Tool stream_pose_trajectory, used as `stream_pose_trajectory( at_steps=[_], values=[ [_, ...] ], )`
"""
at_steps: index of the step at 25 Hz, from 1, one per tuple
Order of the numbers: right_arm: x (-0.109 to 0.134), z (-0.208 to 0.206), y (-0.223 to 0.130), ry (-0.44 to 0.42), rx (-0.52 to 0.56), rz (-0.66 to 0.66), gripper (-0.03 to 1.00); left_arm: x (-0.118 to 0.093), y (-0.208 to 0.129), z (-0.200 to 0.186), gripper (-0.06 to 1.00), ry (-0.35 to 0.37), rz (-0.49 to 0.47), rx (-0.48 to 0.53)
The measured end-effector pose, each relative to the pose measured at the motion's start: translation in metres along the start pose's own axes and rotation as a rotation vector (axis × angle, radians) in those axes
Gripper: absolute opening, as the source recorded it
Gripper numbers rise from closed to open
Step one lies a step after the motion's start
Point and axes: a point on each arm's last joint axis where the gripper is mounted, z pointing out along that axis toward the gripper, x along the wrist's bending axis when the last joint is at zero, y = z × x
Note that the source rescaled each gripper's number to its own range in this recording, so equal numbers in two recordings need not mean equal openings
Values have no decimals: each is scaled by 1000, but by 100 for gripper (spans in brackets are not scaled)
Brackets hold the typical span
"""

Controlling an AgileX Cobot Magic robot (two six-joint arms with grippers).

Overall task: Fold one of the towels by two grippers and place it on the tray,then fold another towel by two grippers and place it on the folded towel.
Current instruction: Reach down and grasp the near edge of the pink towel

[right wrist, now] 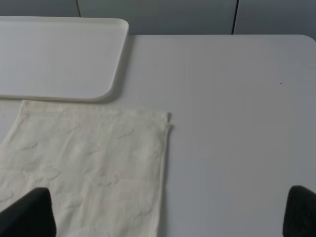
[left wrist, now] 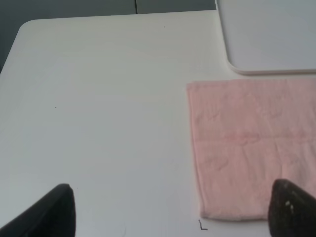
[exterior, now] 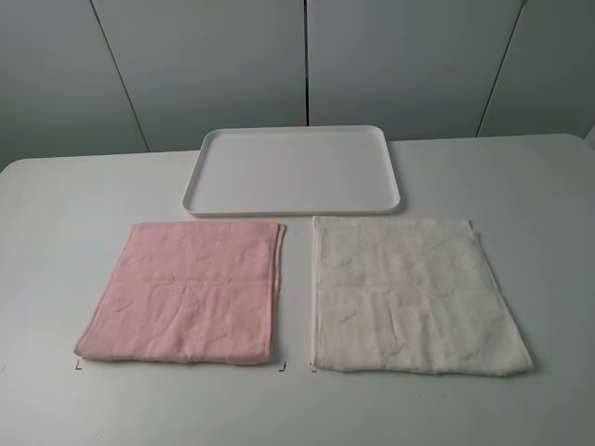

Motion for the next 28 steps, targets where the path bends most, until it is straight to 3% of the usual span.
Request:
stream_pose_trajectory(
  at_steps=[28],
  values=[
    [0, 0, 0, 0, 0, 0, 100, 0, 0, 0, 100, 0, 0, 0]
  ],
)
